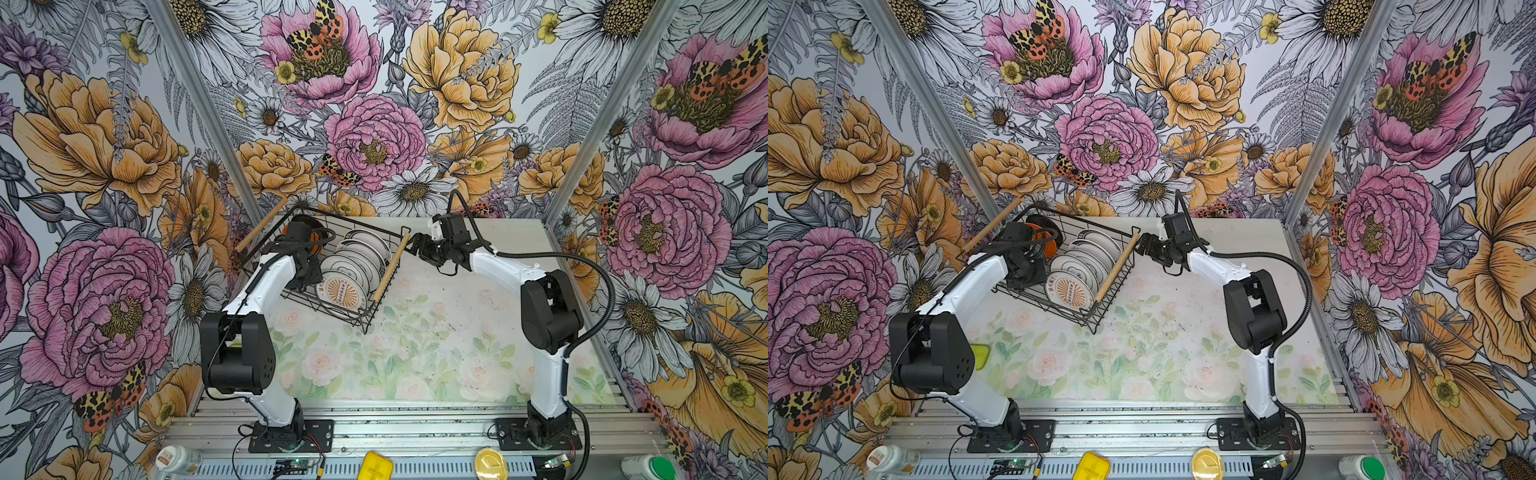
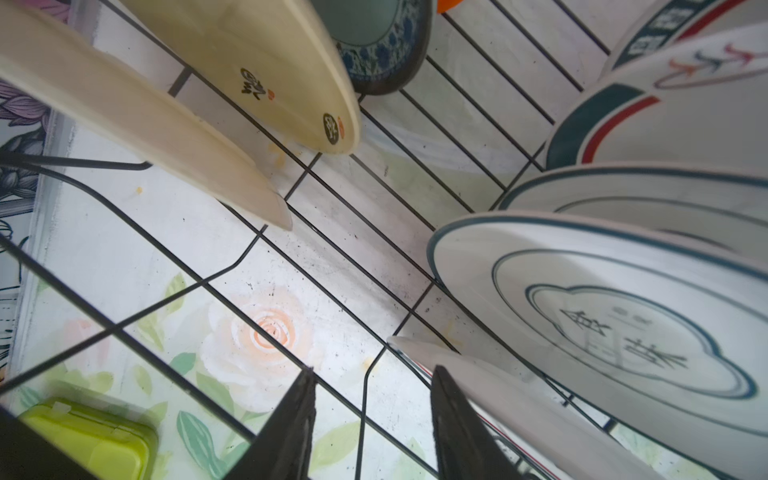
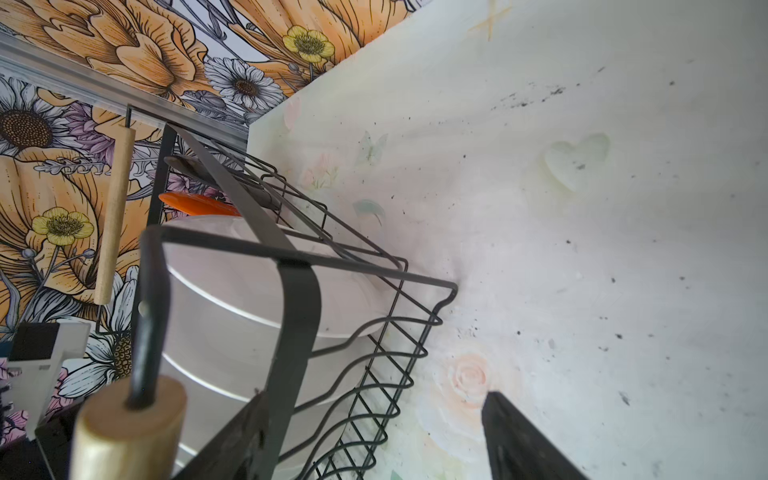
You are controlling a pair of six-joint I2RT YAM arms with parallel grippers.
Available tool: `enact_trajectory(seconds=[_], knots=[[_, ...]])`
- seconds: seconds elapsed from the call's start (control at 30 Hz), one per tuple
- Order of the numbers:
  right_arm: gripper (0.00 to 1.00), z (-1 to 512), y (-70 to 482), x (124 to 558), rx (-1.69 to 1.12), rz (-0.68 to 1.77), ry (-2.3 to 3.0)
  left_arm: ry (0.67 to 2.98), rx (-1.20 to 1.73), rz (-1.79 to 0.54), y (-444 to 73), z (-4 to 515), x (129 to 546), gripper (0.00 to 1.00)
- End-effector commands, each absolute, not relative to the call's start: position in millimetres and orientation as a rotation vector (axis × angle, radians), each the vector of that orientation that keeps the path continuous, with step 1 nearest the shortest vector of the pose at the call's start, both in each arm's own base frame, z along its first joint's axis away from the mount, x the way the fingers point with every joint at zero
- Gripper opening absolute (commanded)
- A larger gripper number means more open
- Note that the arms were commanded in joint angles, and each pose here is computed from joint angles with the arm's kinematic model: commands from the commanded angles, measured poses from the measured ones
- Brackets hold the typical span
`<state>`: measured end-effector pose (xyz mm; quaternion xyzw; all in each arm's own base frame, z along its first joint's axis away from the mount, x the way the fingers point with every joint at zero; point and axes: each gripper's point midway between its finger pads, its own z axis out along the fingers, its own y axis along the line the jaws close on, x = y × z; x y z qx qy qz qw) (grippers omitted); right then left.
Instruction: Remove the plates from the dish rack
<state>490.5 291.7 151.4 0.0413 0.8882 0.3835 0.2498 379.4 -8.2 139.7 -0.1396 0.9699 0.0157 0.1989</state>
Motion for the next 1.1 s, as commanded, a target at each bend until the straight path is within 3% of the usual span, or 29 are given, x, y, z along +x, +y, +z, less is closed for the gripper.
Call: enact_trajectory(seconds=[0.0, 0.6, 1.0, 1.07], knots=[[0.82, 172.1, 302.4, 512.6, 0.104, 1.08, 2.33, 2.741, -0.381, -0.009, -27.1, 138.8, 366.7, 0.45], [0.83, 200.8, 305.5, 563.9, 0.1, 1.148, 2.219, 2.793, -0.302, -0.089, -75.7, 133.0, 348.3, 0.39], [0.88, 193.9, 237.0, 556.8, 0.2, 0.98, 2.232, 2.779, -0.262, -0.14, -96.8, 143.3, 343.8, 0.36], [0.89, 192.3, 226.2, 552.9, 0.201, 0.962, 2.237, 2.738, -0.281, -0.125, -92.7, 154.6, 345.6, 0.42]])
